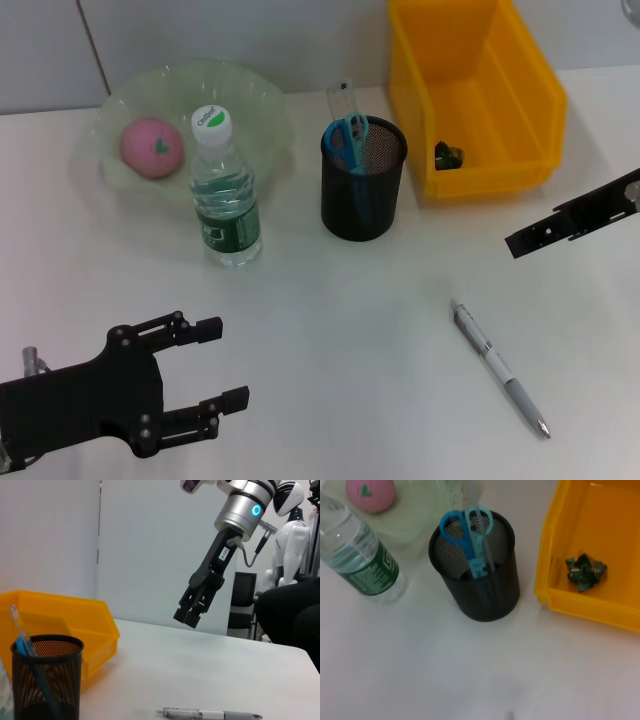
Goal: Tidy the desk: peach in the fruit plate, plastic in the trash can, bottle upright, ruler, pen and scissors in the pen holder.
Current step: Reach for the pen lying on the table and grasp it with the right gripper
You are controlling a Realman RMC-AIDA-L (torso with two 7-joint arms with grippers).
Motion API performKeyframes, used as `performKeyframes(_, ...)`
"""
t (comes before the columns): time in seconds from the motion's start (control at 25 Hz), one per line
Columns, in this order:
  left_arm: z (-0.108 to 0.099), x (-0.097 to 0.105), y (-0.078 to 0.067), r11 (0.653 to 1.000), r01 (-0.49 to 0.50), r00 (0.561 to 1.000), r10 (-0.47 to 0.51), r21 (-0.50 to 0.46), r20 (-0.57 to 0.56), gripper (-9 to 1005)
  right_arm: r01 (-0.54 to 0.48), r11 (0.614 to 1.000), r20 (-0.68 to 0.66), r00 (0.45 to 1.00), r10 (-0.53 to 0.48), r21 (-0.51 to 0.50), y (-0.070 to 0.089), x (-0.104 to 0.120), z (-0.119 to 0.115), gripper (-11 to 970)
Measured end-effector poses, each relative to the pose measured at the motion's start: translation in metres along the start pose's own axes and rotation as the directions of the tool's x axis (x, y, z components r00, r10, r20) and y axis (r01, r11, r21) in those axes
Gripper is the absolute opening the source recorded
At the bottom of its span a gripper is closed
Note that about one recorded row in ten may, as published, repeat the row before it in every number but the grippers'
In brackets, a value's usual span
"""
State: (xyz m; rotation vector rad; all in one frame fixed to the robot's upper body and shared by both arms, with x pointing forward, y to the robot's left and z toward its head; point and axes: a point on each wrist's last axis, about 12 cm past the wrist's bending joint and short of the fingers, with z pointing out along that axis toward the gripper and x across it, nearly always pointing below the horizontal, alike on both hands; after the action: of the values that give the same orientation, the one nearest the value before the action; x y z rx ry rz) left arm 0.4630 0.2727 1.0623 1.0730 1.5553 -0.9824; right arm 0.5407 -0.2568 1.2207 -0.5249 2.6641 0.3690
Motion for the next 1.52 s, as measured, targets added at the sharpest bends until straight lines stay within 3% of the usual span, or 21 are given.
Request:
performKeyframes(0.32,0.000,0.002,-0.001,1.000,0.003,1.000,-0.003,0.004,-0.010,758,0.002,1.000,0.006,1.000,-0.002,-0.008,0.002,-0.003,0.005,825)
performKeyframes(0.48,0.002,0.001,-0.001,1.000,-0.001,1.000,0.001,0.011,-0.016,759,-0.032,0.999,-0.006,0.999,0.032,-0.001,-0.004,0.008,0.004,825)
performKeyframes(0.56,0.014,-0.004,0.007,0.999,-0.027,0.999,0.028,0.035,-0.035,759,-0.048,0.999,-0.008,0.999,0.048,0.008,-0.007,0.014,0.003,825)
performKeyframes(0.76,0.024,-0.007,0.010,0.997,-0.055,0.997,0.058,0.061,-0.041,759,-0.076,0.997,-0.007,0.997,0.076,0.029,-0.011,0.027,-0.004,824)
performKeyframes(1.52,0.022,-0.007,0.009,0.996,-0.085,0.996,0.085,0.030,-0.004,760,-0.150,0.985,-0.008,0.988,0.151,0.083,-0.025,0.036,-0.012,825)
